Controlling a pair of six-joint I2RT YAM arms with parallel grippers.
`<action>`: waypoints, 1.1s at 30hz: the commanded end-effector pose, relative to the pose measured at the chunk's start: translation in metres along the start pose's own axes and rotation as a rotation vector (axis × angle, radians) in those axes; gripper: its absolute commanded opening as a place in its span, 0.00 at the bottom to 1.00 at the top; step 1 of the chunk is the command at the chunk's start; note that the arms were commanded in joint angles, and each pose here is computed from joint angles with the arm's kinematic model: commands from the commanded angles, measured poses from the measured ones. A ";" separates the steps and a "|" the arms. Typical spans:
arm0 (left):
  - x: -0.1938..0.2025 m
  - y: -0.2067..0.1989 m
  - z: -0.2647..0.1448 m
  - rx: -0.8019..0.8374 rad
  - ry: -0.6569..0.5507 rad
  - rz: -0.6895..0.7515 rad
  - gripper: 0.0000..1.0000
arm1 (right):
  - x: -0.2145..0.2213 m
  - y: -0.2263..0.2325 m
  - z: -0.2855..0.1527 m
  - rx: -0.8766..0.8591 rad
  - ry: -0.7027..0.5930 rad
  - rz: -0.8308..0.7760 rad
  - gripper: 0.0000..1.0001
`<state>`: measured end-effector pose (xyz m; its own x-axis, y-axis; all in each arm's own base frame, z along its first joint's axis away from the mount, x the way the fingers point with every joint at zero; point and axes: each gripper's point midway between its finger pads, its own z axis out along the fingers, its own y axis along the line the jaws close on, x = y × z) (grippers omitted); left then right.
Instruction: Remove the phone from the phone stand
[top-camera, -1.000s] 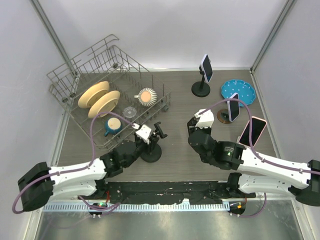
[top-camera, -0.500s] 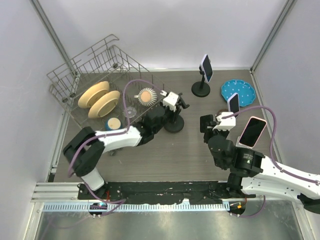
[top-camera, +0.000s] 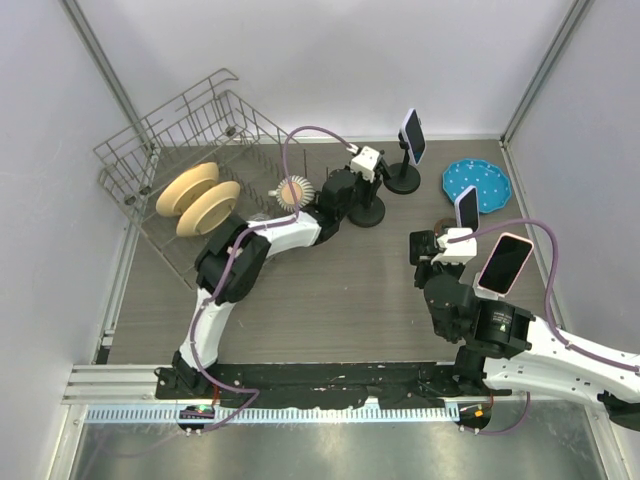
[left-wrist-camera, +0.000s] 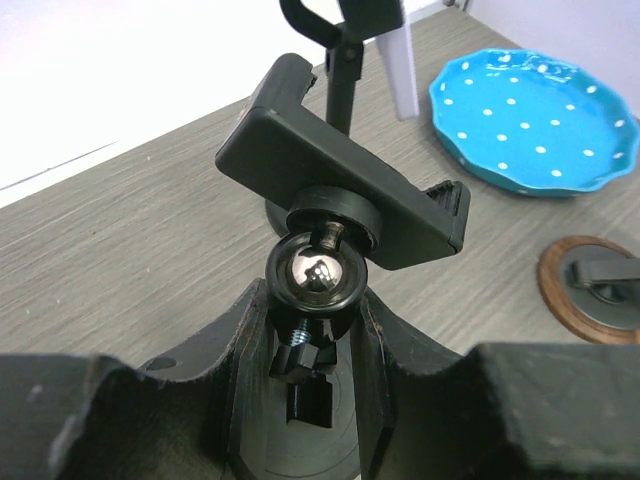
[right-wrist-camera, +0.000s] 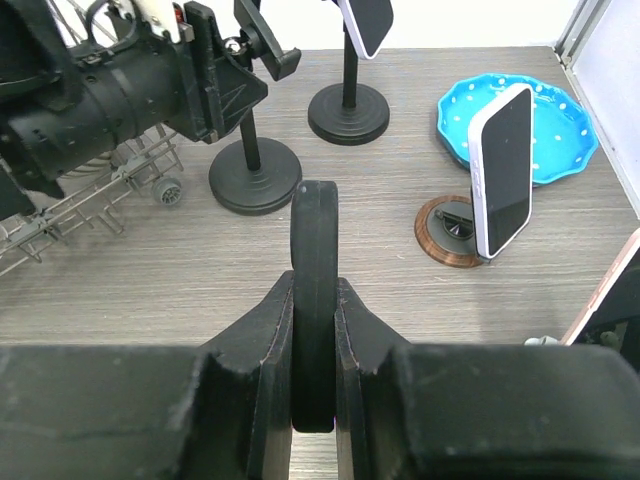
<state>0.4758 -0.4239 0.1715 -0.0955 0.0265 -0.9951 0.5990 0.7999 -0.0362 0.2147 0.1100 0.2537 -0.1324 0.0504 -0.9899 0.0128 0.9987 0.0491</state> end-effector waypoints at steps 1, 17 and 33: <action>-0.067 0.007 0.024 0.004 -0.198 0.023 0.00 | -0.021 -0.003 -0.001 0.025 -0.056 0.070 0.01; -0.059 0.028 0.051 -0.011 -0.183 0.016 0.32 | -0.021 -0.002 0.000 0.024 -0.055 0.051 0.01; -0.135 0.004 -0.037 0.080 -0.303 -0.038 0.96 | -0.040 -0.002 -0.006 0.003 -0.046 0.095 0.01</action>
<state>0.4907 -0.4119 0.2208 -0.0241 -0.0562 -0.9981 0.6280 0.7760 -0.0589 0.2144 0.1075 0.2554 -0.1348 0.0040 -0.9909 0.0085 1.0000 0.0029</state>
